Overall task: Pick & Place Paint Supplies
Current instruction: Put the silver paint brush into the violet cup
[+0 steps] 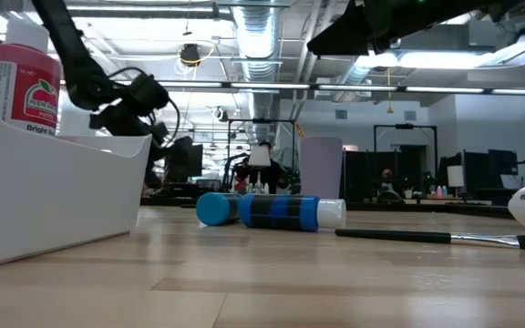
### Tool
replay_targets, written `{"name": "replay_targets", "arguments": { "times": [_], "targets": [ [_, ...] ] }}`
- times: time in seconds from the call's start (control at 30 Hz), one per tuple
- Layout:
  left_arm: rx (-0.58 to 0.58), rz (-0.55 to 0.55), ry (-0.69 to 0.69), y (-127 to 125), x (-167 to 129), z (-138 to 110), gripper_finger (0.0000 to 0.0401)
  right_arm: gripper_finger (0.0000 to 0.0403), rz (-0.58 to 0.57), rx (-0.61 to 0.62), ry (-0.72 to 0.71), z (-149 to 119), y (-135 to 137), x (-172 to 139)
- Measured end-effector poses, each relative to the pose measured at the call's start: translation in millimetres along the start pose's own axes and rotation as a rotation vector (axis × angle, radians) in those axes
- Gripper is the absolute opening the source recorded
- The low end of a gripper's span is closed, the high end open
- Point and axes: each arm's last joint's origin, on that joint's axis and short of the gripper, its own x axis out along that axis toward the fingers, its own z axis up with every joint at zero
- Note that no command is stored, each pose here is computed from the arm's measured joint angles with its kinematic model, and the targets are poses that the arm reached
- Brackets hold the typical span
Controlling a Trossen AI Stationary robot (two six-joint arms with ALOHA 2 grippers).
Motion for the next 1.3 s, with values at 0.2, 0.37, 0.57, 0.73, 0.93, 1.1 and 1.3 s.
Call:
{"name": "replay_targets", "arguments": {
  "times": [0.2, 0.37, 0.57, 0.73, 0.93, 1.1, 1.3],
  "targets": [
    [0.001, -0.068, 0.011, -15, 17, 12, 0.0298, 0.0138, 0.000, -0.002, 0.002, 0, 0, 0],
    [0.014, -0.058, 0.039, -22, 30, 18, 0.0298, 0.0135, 0.002, -0.003, 0.001, 0, 1, 0],
    [0.062, -0.020, 0.153, -24, 48, 12, 0.0298, 0.0134, 0.003, -0.003, 0.002, 0, 1, 0],
    [0.079, -0.036, 0.152, -32, 51, 17, 0.0298, 0.0134, 0.003, -0.003, 0.002, 0, 1, 0],
    [0.101, -0.045, 0.186, -31, 51, 15, 0.0298, 0.0133, 0.003, -0.003, 0.001, 0, 1, 0],
    [0.115, -0.038, 0.235, -32, 51, 16, 0.0298, 0.0136, 0.003, -0.003, 0.001, 0, 1, 0],
    [0.136, -0.037, 0.308, -33, 57, 20, 0.0298, 0.0136, 0.002, 0.005, -0.003, 0, 1, 0]
  ]
}}
